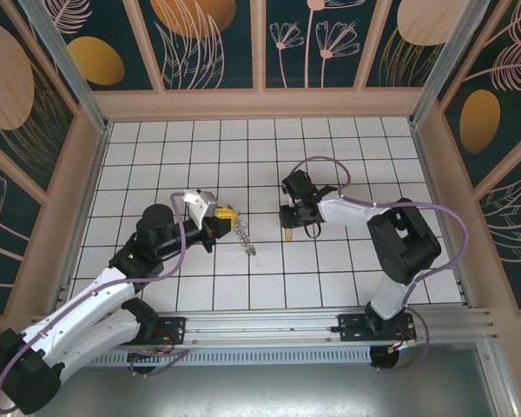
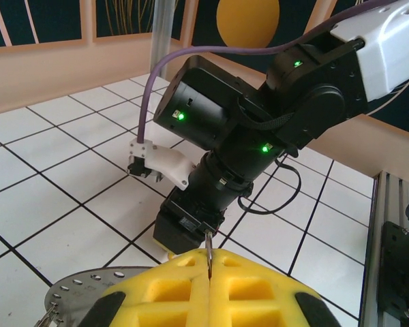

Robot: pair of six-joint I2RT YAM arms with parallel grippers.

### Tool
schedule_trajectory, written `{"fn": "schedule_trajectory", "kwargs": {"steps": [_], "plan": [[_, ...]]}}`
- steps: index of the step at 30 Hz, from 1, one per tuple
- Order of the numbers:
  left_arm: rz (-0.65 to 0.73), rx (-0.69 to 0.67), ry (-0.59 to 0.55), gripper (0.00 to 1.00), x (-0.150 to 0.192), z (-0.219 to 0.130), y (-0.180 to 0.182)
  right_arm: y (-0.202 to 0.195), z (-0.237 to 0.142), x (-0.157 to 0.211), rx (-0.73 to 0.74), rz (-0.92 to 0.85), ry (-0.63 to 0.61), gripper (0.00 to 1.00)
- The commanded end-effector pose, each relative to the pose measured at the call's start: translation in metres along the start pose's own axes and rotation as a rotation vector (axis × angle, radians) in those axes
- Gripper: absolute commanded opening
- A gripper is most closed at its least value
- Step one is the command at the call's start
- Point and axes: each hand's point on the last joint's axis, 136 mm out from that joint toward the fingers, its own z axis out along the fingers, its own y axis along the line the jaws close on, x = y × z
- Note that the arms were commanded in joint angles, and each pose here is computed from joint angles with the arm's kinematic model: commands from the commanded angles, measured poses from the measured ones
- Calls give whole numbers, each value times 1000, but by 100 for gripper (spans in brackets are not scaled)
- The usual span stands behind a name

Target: Put the keys on the keyring

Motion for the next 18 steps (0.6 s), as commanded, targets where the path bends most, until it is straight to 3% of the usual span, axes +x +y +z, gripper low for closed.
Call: {"fn": "schedule_trajectory", "kwargs": {"steps": [1,6,11,18], "plan": [[26,40,-80,0,-22,-5,-10,1,5,0,2,13,15,30],[26,38,-84,0,-22,-6,-10,0,4,2,1,9,23,26],[23,39,-83,0,-22,-6,-10,1,4,2,-1,4,25,15],[25,34,-85,0,-24,-8,-10,0,3,3,-2,2,26,11]]}}
